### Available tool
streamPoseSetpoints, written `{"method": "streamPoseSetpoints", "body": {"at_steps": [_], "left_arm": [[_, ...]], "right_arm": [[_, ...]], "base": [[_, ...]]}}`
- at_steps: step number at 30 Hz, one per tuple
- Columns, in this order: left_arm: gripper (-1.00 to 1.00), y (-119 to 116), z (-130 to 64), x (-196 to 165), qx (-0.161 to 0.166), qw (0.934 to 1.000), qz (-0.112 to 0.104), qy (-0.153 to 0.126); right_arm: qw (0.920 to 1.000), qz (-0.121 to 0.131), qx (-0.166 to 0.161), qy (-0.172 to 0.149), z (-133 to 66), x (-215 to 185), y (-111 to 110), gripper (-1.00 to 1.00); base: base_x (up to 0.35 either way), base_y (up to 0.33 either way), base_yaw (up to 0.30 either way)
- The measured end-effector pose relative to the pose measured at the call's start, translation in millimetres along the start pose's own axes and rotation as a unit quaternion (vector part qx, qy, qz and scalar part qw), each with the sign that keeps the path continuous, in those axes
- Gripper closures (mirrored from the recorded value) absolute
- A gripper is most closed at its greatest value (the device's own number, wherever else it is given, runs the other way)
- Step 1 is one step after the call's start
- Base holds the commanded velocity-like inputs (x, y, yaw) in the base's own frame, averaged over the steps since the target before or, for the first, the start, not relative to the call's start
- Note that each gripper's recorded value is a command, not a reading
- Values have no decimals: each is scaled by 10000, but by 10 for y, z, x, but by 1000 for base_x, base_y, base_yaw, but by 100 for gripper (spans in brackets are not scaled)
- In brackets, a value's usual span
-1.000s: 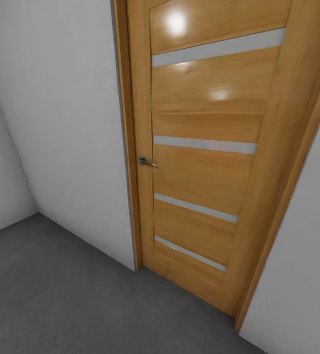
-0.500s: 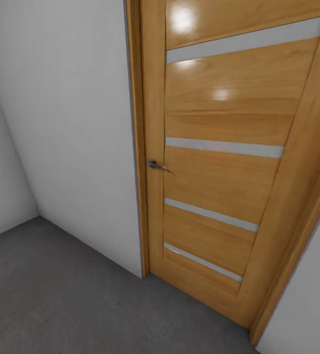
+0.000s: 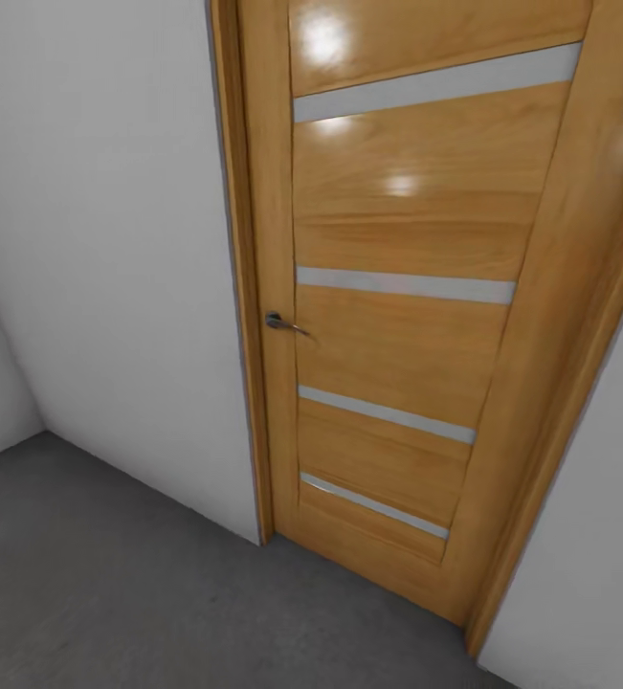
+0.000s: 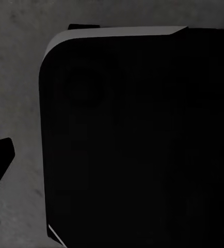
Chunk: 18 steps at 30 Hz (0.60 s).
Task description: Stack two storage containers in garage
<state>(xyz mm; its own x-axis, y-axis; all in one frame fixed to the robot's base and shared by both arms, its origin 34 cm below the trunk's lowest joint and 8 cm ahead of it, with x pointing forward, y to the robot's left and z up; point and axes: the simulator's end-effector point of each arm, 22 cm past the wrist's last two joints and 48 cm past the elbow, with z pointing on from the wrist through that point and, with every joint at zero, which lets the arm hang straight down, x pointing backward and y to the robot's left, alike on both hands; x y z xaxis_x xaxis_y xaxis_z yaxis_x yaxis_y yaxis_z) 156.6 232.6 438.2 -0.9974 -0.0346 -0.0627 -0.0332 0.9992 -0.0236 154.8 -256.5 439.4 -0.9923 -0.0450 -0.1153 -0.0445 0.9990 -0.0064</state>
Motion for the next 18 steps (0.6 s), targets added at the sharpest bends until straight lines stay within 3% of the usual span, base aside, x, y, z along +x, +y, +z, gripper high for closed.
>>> {"method": "streamPoseSetpoints", "body": {"at_steps": [10, 18], "left_arm": [[-100, 0, 0, -2, 1, 10000, 0, -4], [-100, 1, 0, -2, -1, 10000, -1, -5]], "right_arm": [[10000, -4, -1, 1, 0, 0, 0, -100], [10000, -5, -1, 1, 0, 0, 1, -100]], "base": [[0, 18, -241], [0, 247, -241]]}}
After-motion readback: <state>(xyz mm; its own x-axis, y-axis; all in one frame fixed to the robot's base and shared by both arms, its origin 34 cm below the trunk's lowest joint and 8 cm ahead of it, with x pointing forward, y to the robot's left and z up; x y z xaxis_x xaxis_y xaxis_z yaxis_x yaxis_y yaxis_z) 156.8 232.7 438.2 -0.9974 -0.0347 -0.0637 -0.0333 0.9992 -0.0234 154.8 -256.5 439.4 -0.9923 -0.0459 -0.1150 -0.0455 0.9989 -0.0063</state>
